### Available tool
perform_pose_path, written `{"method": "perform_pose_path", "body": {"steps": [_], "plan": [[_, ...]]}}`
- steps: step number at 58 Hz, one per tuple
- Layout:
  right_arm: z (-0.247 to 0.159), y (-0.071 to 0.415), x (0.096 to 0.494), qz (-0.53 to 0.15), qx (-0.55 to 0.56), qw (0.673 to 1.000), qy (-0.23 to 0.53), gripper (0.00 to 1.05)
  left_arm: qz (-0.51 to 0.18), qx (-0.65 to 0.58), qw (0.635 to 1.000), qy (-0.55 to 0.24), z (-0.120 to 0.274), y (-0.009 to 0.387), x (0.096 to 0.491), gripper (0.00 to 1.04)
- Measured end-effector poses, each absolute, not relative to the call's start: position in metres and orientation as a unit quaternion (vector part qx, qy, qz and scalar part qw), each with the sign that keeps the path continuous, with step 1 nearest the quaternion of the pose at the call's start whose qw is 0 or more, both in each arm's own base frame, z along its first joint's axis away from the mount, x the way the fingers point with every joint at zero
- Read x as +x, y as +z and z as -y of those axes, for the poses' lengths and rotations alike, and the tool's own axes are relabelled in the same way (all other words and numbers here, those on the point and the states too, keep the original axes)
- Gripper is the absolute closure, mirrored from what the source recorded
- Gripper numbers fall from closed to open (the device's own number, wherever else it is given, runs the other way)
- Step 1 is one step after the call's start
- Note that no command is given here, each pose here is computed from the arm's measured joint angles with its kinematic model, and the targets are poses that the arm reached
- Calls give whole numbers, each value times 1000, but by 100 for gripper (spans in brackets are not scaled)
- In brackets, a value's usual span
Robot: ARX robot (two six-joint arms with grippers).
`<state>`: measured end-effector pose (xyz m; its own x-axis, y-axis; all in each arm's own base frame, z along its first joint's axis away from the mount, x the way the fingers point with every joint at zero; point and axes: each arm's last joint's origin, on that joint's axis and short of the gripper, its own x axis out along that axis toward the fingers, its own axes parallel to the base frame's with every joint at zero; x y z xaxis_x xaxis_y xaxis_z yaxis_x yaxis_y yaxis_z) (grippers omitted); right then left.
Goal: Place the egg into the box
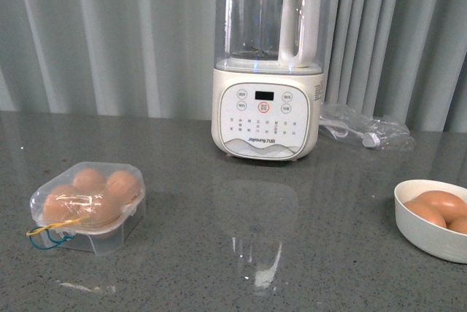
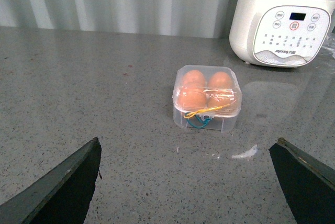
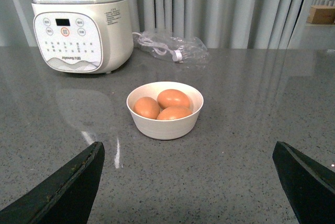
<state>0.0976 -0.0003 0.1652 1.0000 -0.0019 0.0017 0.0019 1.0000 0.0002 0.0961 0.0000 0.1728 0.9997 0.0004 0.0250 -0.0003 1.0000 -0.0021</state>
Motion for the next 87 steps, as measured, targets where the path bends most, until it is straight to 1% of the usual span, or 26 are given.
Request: {"method": "perform_pose_path", "body": {"steps": [87], "plan": [[0, 165, 98, 1, 0, 1000, -1, 7, 12, -1, 1000, 0, 0, 173, 96, 7]]}}
